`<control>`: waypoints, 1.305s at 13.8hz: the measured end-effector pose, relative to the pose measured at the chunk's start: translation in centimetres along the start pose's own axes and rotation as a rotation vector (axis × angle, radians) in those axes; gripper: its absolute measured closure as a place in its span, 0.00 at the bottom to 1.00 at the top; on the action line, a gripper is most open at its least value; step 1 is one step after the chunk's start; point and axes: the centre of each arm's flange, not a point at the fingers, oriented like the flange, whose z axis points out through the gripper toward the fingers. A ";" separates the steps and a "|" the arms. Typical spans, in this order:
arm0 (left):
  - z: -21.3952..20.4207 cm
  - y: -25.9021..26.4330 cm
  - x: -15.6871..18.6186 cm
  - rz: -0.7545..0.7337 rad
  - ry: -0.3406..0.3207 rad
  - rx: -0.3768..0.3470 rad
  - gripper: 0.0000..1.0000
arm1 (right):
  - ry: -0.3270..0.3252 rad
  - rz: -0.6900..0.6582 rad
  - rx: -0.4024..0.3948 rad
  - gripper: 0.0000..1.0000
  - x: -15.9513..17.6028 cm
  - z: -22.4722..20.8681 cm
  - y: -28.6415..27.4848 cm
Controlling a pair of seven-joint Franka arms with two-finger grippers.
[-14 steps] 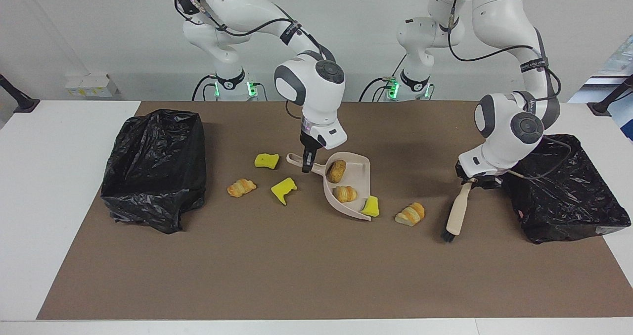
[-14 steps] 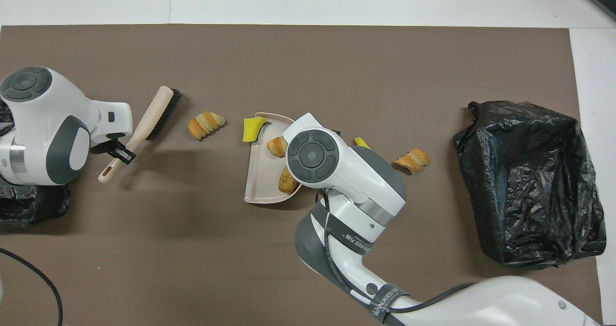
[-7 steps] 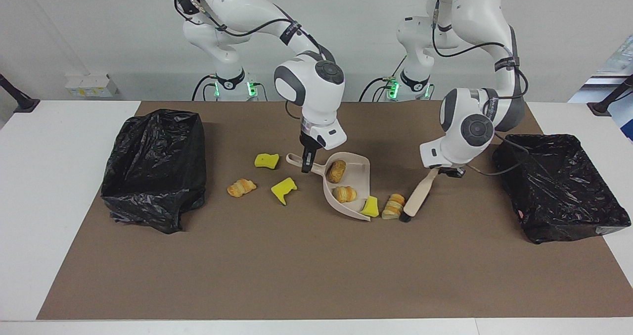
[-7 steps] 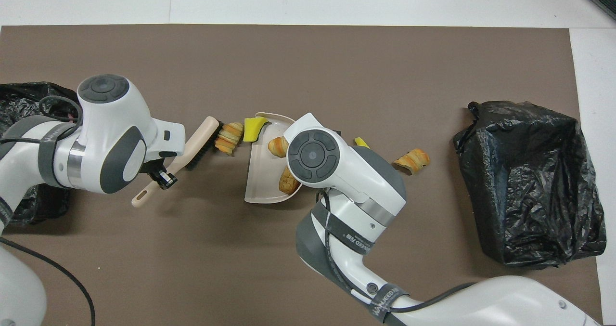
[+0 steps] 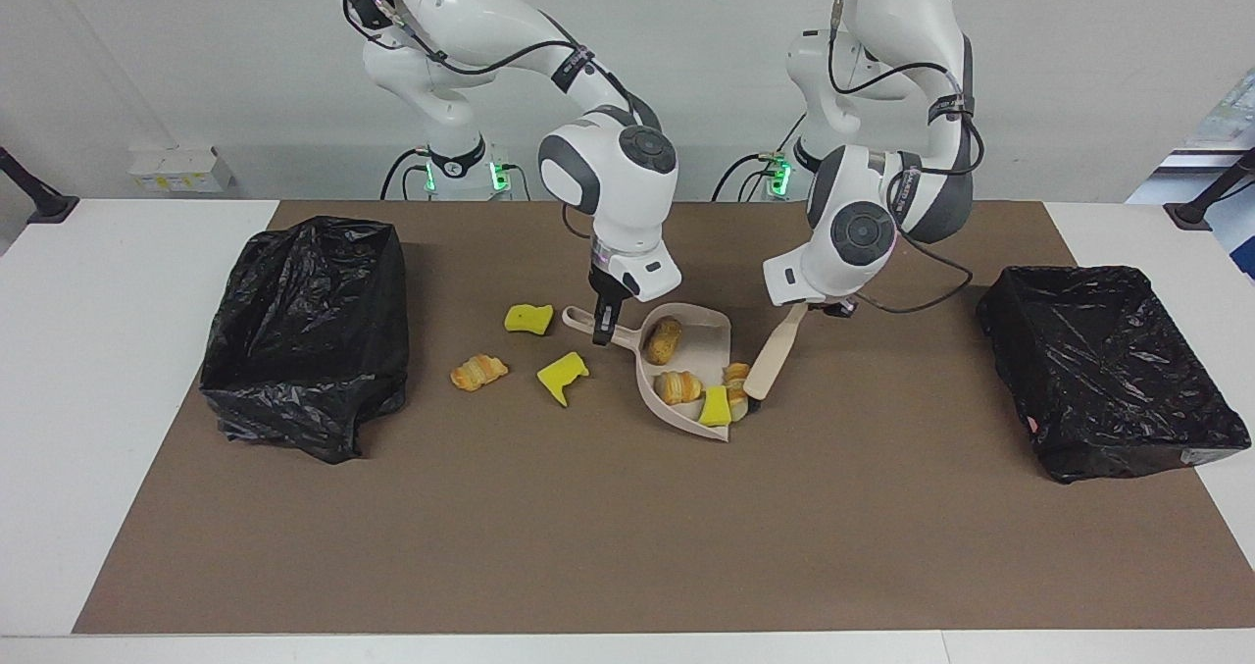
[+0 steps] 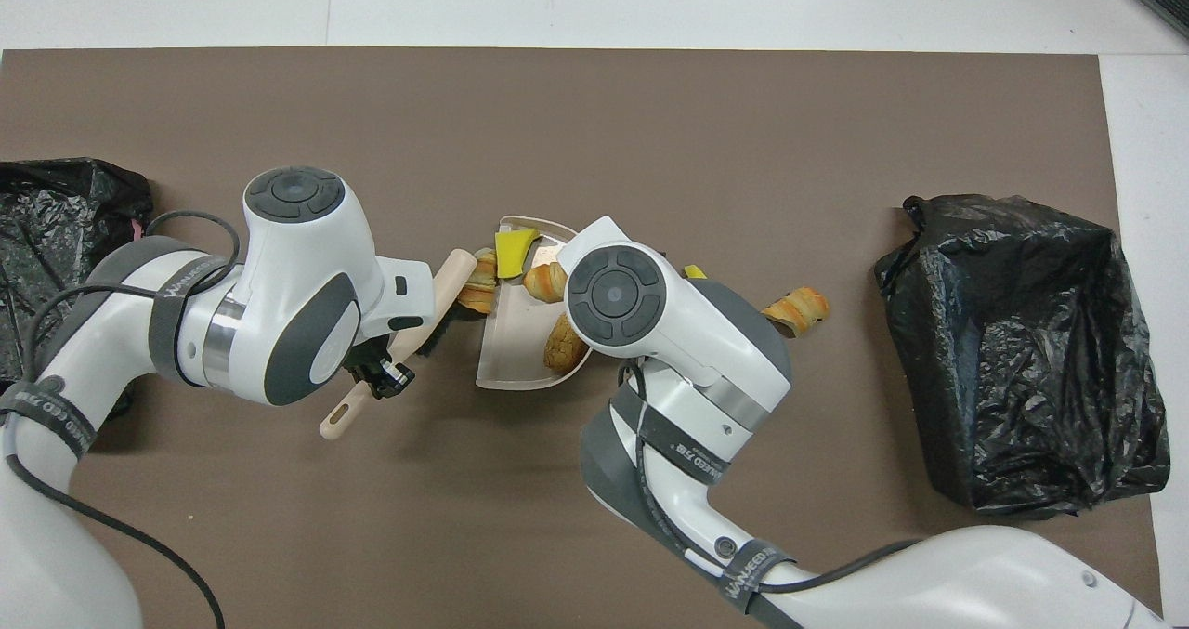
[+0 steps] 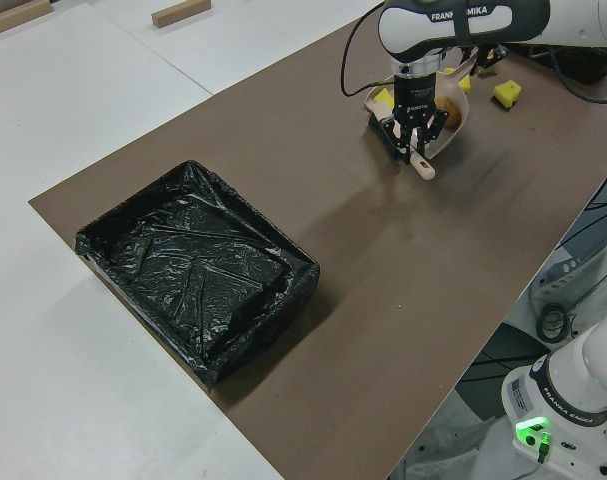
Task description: Sweep and dump trash in bin
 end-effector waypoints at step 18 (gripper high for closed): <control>-2.7 2.8 -1.0 -0.035 0.004 -0.030 0.74 | 0.031 -0.018 0.013 0.68 -2.3 2.5 1.7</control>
